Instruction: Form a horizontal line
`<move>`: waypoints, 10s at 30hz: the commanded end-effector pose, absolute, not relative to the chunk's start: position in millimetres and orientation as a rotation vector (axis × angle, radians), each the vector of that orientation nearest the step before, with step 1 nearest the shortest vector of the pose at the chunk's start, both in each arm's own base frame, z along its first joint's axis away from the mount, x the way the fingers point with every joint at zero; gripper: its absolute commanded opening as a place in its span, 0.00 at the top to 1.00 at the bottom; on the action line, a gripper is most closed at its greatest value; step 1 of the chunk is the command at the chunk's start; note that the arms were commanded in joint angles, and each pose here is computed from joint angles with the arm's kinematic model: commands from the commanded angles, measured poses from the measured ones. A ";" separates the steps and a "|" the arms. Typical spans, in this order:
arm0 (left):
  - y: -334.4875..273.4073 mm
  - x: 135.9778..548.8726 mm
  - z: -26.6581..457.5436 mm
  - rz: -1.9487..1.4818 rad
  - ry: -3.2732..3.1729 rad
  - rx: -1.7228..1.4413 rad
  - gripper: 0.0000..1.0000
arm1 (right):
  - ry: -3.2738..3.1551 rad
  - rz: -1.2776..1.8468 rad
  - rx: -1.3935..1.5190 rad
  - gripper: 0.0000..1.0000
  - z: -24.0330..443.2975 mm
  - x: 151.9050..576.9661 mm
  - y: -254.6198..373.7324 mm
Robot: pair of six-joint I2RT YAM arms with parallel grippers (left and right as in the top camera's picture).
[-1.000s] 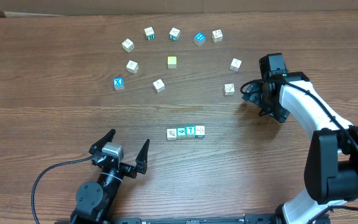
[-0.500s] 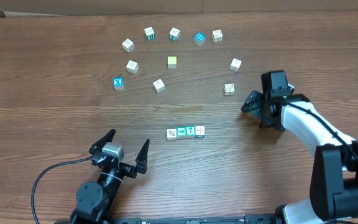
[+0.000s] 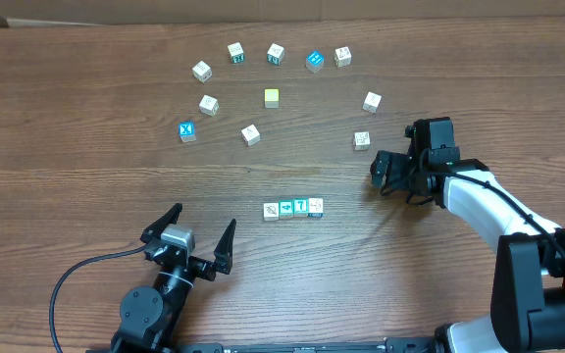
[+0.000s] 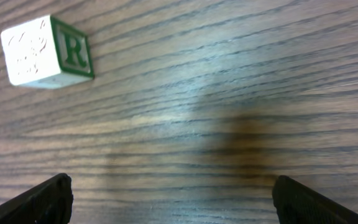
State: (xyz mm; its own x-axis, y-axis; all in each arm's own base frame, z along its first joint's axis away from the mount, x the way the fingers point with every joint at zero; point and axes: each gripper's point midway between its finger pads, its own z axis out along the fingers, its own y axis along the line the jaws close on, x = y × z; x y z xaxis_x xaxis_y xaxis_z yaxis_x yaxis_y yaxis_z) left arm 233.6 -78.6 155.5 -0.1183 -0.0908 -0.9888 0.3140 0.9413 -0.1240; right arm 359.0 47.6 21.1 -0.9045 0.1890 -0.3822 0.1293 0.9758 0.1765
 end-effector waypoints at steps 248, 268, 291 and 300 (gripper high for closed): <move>-76.8 233.8 155.7 -0.325 1.648 0.184 0.00 | 1.716 0.256 0.001 0.00 143.4 249.6 30.5; -76.8 233.8 155.7 -0.325 1.648 0.184 0.00 | 1.643 0.273 -0.030 0.00 160.4 245.8 37.5; -76.8 233.8 155.7 -0.325 1.648 0.184 0.00 | 1.593 0.274 -0.037 0.00 171.6 243.0 38.3; -76.8 233.8 155.7 -0.325 1.648 0.183 0.00 | 1.591 0.275 -0.037 0.00 172.2 243.0 38.3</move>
State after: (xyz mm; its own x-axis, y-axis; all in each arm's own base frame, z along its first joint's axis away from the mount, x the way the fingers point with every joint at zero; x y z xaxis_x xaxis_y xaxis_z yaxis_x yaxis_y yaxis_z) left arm 233.6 -78.5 155.5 -0.1181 -0.0905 -0.9889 0.3137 0.9415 -0.1236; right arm 243.1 38.0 173.3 -0.0498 0.1442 -0.9883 -0.1927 0.9695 0.1512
